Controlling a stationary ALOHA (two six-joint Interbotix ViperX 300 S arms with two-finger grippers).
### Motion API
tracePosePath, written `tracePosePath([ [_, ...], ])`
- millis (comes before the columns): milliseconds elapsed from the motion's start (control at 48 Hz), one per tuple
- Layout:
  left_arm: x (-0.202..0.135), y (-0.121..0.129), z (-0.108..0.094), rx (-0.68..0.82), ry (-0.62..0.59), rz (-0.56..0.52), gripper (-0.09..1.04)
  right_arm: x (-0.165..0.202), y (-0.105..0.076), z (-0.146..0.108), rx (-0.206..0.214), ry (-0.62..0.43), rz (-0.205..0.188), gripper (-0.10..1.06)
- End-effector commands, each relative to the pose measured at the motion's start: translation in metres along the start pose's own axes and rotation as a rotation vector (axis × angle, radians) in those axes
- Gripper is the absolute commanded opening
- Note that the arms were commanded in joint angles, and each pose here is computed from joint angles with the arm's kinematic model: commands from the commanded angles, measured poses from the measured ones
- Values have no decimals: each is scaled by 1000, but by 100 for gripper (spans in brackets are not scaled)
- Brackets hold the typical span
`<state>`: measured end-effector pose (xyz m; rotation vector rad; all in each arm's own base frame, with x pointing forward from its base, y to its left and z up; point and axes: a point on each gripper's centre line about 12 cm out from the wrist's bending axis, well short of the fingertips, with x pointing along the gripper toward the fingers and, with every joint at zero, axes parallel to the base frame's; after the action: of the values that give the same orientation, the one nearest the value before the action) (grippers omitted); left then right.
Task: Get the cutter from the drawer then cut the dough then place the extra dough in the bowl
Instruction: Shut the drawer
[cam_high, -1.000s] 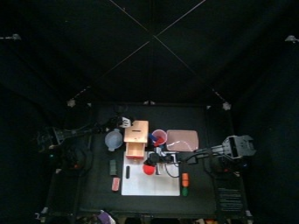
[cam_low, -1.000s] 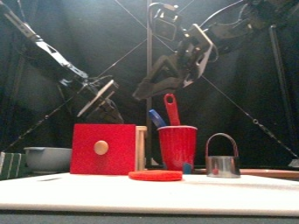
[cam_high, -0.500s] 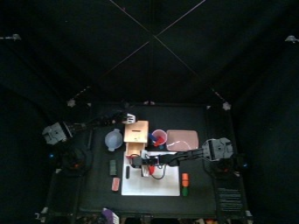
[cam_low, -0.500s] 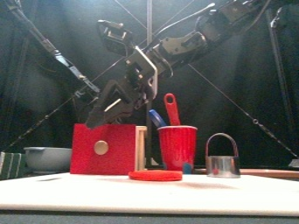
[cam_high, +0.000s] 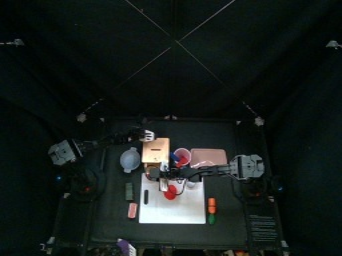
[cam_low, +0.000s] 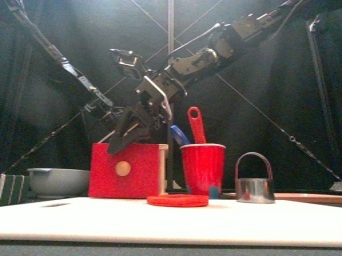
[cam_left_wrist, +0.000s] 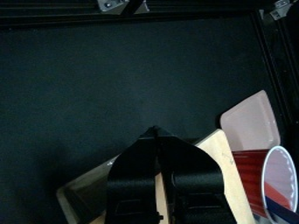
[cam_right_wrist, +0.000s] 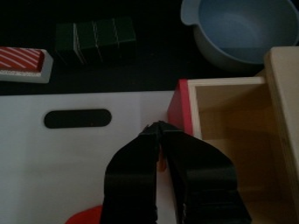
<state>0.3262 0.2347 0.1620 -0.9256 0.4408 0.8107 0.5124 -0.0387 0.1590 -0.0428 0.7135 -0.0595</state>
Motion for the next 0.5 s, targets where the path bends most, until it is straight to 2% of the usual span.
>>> tracePosePath([
  [21, -3, -5, 1, 4, -1, -12, 32, -5, -15, 16, 16, -11, -25, 46],
  [354, -4, -5, 1, 2, 2, -14, 32, -3, -32, 30, -12, 20, -63, 46],
  [500, -4, -5, 1, 2, 0, -14, 32, 2, -46, 32, -28, 49, -93, 46],
])
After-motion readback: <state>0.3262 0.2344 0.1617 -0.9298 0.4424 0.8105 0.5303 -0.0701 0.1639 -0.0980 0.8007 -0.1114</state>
